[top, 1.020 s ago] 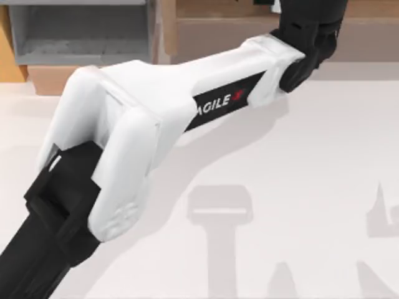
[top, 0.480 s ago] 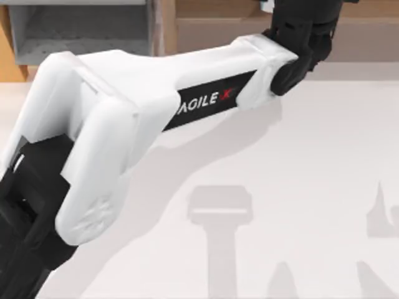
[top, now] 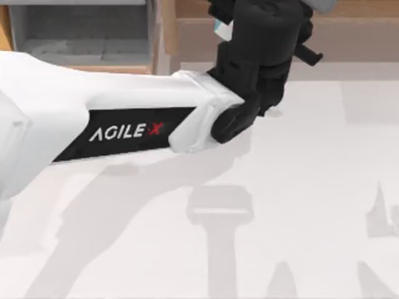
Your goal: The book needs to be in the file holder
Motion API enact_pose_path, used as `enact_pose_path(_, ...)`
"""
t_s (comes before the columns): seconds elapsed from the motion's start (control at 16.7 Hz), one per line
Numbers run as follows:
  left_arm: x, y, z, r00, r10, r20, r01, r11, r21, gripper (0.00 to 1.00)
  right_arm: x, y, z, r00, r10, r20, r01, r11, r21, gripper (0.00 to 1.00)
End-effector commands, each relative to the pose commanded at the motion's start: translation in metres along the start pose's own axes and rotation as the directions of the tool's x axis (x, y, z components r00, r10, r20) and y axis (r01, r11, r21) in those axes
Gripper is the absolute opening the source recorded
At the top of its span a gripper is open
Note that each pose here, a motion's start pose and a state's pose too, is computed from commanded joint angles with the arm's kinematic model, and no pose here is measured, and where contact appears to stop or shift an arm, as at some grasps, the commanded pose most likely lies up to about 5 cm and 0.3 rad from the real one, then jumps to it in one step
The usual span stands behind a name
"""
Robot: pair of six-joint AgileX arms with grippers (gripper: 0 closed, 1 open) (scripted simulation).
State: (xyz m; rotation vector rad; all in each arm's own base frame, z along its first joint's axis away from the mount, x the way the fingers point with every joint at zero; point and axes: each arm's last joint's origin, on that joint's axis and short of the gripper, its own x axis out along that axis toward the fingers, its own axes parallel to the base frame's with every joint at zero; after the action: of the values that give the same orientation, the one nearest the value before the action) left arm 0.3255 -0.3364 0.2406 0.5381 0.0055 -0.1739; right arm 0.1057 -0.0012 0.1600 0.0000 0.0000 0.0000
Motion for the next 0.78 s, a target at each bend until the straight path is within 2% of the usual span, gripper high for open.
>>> enact_pose_path(0.18,-0.035,0.021,-0.026,0.997,-0.072,0.004,0.07,0.979,0.192,0.0,0.0,0.0,0.0,1.0,0.0,0.0,0.0,1.0,0.0,1.0)
enact_pose_path(0.42,-0.066,0.05,-0.084,0.987,-0.15,-0.055,0.158,0.877,0.453,0.0,0.0,0.0,0.0,1.0,0.0,0.0,0.0,1.0,0.0,1.0)
enact_pose_path(0.6,-0.075,0.078,-0.129,0.979,-0.156,-0.128,0.201,0.774,0.6,0.0,0.0,0.0,0.0,1.0,0.0,0.0,0.0,1.0,0.0,1.0)
enact_pose_path(0.78,-0.074,0.111,-0.165,0.974,-0.114,-0.196,0.22,0.684,0.696,0.0,0.0,0.0,0.0,1.0,0.0,0.0,0.0,1.0,0.0,1.0)
